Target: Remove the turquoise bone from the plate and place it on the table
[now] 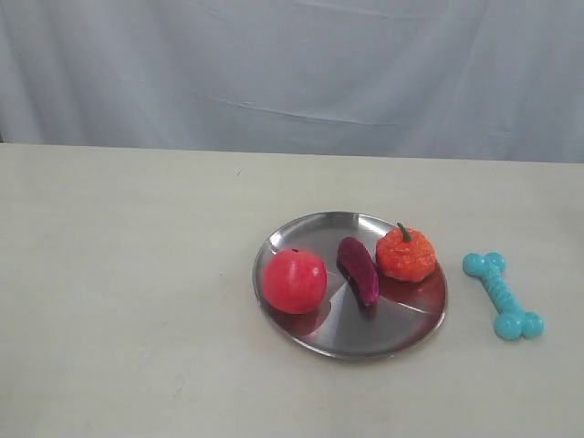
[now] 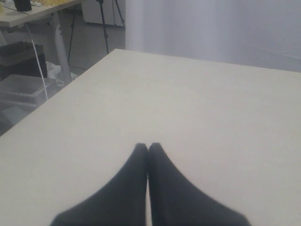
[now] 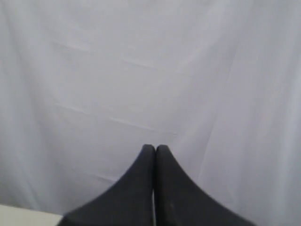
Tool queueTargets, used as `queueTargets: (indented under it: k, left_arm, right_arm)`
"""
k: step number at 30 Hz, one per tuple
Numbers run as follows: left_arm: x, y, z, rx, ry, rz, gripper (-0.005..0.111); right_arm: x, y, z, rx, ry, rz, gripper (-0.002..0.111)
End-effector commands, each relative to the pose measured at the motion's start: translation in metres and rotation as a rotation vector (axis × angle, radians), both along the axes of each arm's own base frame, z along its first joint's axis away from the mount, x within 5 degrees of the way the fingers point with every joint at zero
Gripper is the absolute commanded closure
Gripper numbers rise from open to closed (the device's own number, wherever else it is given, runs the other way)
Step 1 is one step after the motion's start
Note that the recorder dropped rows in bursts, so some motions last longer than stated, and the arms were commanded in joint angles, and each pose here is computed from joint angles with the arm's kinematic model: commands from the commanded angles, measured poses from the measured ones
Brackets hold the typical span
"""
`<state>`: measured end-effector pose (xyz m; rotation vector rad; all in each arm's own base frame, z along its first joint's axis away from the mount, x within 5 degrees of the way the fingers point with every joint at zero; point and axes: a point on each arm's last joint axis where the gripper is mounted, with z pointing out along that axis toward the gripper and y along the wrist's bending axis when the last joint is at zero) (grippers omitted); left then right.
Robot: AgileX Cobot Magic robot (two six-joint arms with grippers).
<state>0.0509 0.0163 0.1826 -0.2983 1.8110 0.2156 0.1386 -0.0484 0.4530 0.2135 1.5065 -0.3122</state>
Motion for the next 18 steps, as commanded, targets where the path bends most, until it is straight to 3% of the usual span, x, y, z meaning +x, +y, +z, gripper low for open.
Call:
queueTargets:
  k: [1,9,18]
  left_arm:
    - [0.000,0.000,0.000,-0.004,-0.006,0.004,0.107]
    - [0.000,0.000,0.000,-0.004,-0.006,0.004,0.107]
    - [0.000,0.000,0.000,-0.004,-0.006,0.004,0.107]
  right_arm:
    - [-0.045,0.016,-0.007,-0.027,-0.089,0.002,0.109]
    - [-0.092,0.032,-0.030,-0.047,-0.169,0.005,0.109]
    - [-0.132,0.046,-0.027,-0.090,-0.293,0.006,0.109]
